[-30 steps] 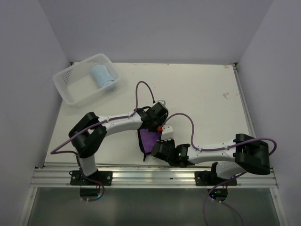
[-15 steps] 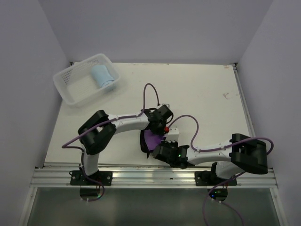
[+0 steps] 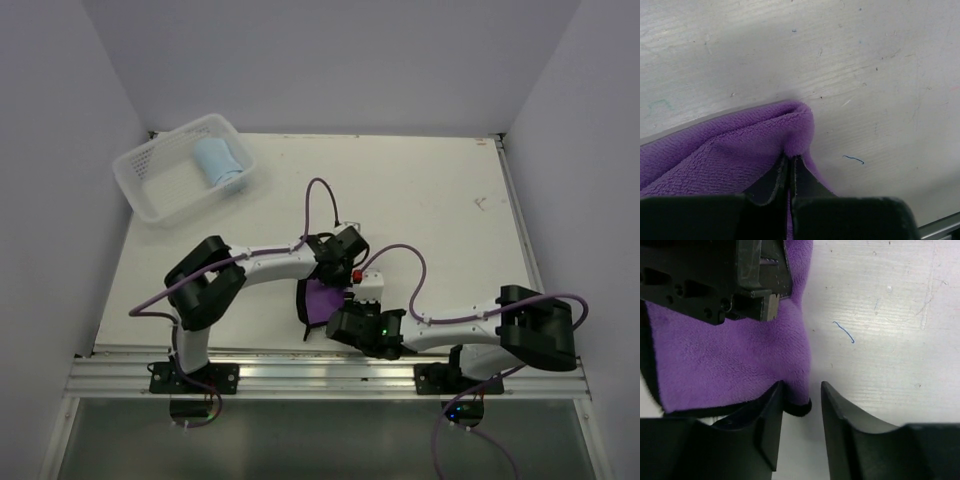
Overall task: Roll the towels
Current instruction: Roll the towel
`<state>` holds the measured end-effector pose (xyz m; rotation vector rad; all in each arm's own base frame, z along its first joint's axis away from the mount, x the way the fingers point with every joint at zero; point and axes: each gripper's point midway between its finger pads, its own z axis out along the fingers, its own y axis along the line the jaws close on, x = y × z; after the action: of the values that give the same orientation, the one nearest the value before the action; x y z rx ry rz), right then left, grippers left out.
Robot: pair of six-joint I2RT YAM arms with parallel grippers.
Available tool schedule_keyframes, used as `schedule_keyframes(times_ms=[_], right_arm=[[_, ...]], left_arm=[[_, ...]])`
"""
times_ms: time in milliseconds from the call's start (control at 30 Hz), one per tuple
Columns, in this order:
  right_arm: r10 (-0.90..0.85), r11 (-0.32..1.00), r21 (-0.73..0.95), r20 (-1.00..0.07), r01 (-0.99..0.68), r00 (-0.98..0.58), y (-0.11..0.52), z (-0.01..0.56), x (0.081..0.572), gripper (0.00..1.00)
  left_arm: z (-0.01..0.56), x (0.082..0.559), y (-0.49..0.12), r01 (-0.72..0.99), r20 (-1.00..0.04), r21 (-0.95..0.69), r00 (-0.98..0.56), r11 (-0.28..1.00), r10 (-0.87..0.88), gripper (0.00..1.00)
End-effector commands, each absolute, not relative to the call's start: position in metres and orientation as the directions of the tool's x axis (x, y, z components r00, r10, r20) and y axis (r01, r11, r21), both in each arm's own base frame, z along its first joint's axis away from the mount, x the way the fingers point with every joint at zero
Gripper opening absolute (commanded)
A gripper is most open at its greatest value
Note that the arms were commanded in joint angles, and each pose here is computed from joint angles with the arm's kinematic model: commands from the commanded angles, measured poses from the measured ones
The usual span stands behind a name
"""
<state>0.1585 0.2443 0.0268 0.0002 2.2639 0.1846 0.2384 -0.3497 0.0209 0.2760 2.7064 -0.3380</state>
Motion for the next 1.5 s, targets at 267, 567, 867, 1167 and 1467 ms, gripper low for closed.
schedule_keyframes(times_ms=[267,567,867,1167,1467], right_arm=[[0.185,0.952,0.290,-0.804,-0.101,-0.565,0.235,0.070,0.141,0.49],[0.275,0.881,0.437,-0.784,-0.180,-0.557,0.236,0.076,0.136,0.50],[0.377,0.793,0.567,-0.743,-0.221,-0.552,0.254,0.093,0.135,0.61],[0.286,0.828,0.487,-0.794,-0.279,-0.537,0.280,0.094,0.137,0.66],[0.238,0.868,0.416,-0.828,-0.270,-0.509,0.293,0.087,0.145,0.54]], left_arm=[[0.039,0.232,-0.337,0.191,-0.514,-0.355,-0.857,0.915,-0.020,0.00],[0.059,0.236,-0.337,0.207,-0.518,-0.601,-0.837,0.772,-0.178,0.00],[0.084,0.239,-0.326,0.262,-0.510,-0.762,-0.806,0.592,-0.300,0.00],[0.099,0.236,-0.319,0.270,-0.495,-0.817,-0.782,0.509,-0.380,0.00],[0.090,0.233,-0.314,0.240,-0.468,-0.830,-0.791,0.504,-0.394,0.00]])
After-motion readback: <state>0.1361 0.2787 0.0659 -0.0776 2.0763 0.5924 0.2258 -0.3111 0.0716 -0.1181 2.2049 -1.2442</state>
